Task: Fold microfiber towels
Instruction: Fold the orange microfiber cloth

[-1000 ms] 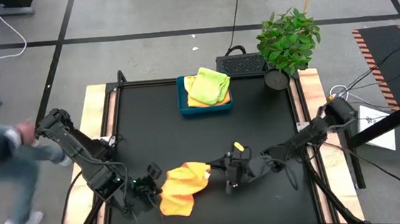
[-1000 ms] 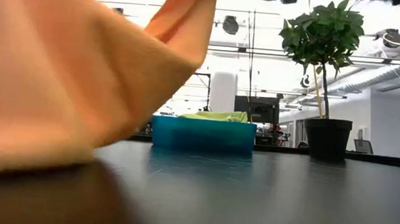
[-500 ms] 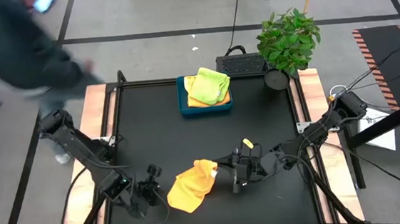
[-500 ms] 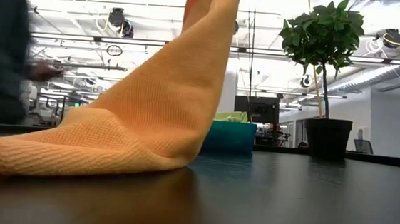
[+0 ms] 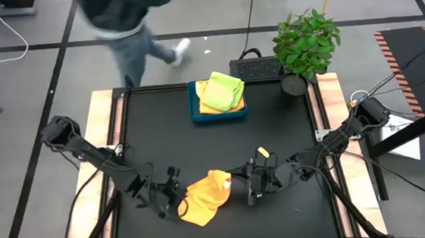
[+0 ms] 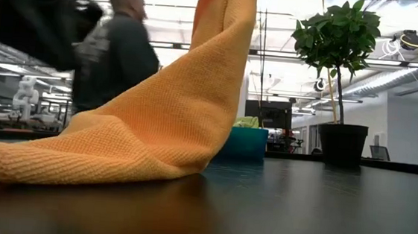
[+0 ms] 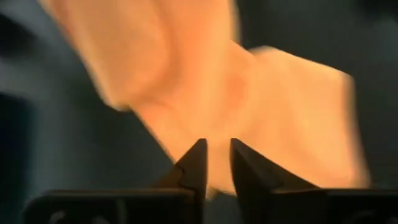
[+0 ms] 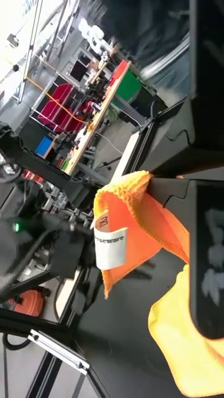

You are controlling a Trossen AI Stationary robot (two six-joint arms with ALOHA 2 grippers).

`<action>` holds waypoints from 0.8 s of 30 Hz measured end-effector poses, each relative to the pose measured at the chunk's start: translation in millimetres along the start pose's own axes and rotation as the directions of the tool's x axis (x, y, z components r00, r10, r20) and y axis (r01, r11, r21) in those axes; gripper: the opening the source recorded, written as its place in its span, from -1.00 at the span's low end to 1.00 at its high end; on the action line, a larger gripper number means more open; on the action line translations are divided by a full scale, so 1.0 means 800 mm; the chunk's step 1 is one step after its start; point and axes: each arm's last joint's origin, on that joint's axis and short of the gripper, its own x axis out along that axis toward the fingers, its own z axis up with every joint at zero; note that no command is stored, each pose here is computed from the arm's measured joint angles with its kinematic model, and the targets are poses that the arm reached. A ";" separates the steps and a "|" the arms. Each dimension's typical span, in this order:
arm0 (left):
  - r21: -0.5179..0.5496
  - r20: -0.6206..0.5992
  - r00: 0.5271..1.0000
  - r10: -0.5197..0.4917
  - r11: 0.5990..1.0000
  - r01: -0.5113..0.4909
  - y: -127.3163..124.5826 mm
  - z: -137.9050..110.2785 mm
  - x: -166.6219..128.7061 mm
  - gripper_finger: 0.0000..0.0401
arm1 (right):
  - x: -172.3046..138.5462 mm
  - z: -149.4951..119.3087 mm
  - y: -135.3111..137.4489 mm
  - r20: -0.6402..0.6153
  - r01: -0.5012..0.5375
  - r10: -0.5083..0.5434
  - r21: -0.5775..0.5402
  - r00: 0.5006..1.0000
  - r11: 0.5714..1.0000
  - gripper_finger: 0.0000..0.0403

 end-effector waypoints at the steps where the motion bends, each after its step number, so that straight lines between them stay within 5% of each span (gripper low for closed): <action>1: 0.027 0.025 0.999 0.036 0.999 -0.037 0.007 0.004 0.003 -0.59 | 0.000 0.000 0.000 0.000 -0.001 0.001 0.000 1.000 1.000 -1.00; 6: 0.086 0.210 0.959 0.189 0.974 -0.210 0.043 0.032 0.010 -0.26 | 0.000 0.000 0.000 0.000 -0.002 0.002 0.003 1.000 1.000 -1.00; 12: 0.108 0.446 0.873 0.199 0.956 -0.273 0.049 0.063 -0.001 0.05 | 0.003 -0.002 -0.004 -0.006 0.011 -0.011 0.021 1.000 1.000 -1.00; 20: 0.088 0.515 0.816 0.263 0.930 -0.356 0.033 0.072 -0.001 0.15 | 0.019 -0.010 -0.027 -0.030 0.080 -0.078 0.054 0.996 0.995 -1.00; 24: 0.011 0.493 0.766 0.412 0.878 -0.479 0.032 0.071 0.016 0.15 | 0.027 -0.016 -0.040 -0.043 0.120 -0.117 0.083 0.992 0.989 -1.00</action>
